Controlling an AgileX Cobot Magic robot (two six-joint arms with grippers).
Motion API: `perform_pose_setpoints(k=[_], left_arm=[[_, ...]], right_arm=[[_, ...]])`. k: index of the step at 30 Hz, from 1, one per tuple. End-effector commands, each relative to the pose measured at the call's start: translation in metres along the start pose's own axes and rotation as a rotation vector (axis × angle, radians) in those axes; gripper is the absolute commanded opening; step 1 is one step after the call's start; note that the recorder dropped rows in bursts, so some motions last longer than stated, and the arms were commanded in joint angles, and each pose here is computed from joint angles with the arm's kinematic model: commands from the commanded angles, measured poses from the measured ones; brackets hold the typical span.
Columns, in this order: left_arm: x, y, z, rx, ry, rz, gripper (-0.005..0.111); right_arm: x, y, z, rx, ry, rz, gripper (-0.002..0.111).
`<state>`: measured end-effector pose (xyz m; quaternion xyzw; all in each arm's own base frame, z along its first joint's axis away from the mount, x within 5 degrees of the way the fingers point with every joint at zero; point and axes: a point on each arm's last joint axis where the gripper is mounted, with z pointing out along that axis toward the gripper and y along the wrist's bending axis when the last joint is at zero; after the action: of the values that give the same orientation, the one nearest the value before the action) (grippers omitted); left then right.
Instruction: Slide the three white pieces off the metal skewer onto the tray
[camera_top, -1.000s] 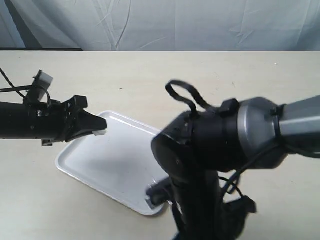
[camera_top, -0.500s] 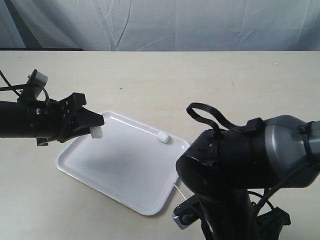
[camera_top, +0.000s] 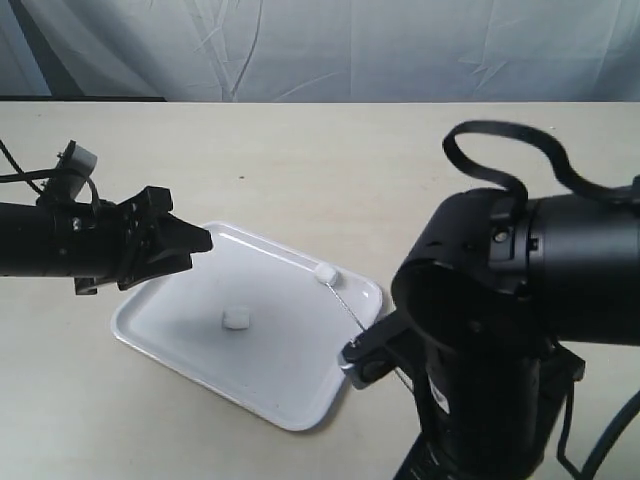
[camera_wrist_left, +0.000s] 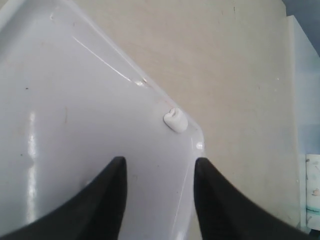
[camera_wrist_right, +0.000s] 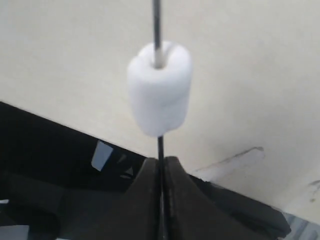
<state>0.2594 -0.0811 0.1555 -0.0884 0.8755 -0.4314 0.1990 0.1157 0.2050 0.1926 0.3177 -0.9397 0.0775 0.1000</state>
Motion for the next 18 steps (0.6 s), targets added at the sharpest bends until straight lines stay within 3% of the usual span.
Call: perform_pose_setpoints(k=[1, 5, 18], left_arm=[[0.003, -0.008, 0.000, 0.071, 0.040, -0.015, 0.042], [0.005, -0.011, -0.001, 0.109, 0.062, -0.015, 0.042], [0.006, -0.015, -0.001, 0.147, 0.070, -0.023, 0.042]], right_arm=[[-0.010, 0.004, -0.022, -0.036, -0.078, 0.007, -0.001], [-0.027, 0.014, -0.032, -0.089, -0.122, 0.017, -0.001], [-0.090, 0.024, -0.013, -0.054, -0.054, 0.054, -0.001]])
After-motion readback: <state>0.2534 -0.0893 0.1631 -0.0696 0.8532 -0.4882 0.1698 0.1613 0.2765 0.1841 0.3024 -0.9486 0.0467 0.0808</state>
